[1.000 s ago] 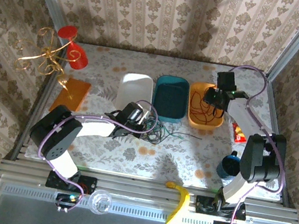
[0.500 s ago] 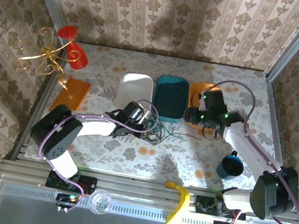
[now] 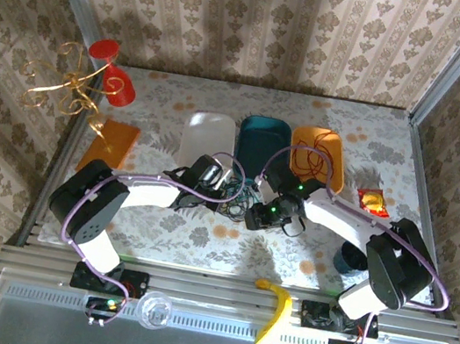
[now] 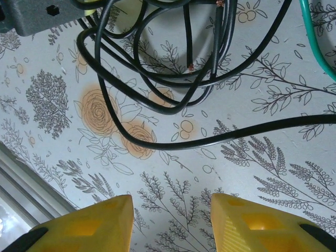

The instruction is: Untangle the cables

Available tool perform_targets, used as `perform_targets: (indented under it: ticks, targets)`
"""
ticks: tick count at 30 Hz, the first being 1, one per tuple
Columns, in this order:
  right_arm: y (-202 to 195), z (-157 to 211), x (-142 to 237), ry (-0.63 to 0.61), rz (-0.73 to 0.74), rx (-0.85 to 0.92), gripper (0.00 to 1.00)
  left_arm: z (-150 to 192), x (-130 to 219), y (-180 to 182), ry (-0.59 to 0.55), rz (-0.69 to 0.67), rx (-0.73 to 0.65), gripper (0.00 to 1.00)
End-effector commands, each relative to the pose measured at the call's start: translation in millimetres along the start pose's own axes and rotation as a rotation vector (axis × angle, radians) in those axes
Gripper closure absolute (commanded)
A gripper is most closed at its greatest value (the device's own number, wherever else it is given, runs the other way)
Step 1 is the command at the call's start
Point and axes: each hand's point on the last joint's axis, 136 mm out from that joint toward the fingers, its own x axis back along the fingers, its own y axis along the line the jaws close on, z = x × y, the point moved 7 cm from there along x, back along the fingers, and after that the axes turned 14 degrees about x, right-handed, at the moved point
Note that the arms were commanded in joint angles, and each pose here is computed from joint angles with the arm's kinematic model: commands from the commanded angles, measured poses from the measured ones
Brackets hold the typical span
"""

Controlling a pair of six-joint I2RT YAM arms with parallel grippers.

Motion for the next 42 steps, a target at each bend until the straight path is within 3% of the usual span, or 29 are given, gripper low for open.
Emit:
perform_targets:
  ticks: [1,13,21,23,26,28,42]
  targets:
    - [1.8,-8.9,-3.3,-0.003,-0.025,0.046,0.55,13.8,-5.7,3.5,0.081,-0.026,-0.022,1.00]
    - [-3.6,-42.8,-14.7,-0.077,-0.057,0.063,0.51,16.9,-4.0,1.6,0.093,-0.024,-0.027,1.00]
    - [-15.6,-55.7,-13.2,-0.142,-0.044,0.005,0.55,19.3,-5.8,-1.7,0.107,-0.012,-0.042,1.00]
    - [-17.1,-58.9,-13.0,-0.159,-0.043,-0.008,0.61,20.3,-6.1,-2.3,0.112,-0.008,-0.044,1.00]
    - [-17.2,-62.3,-13.0,-0.171,-0.049,-0.012,0.90,20.7,-6.1,-2.8,0.114,-0.006,-0.045,1.00]
    - [-17.0,-61.3,-10.1,-0.175,-0.041,-0.011,0.99,20.5,-5.7,-1.8,0.112,-0.014,-0.043,1.00]
    - [-58.5,-17.8,59.4,-0.319,0.245,-0.205,1.00,30.3,-7.6,11.5,0.123,-0.044,-0.008,1.00]
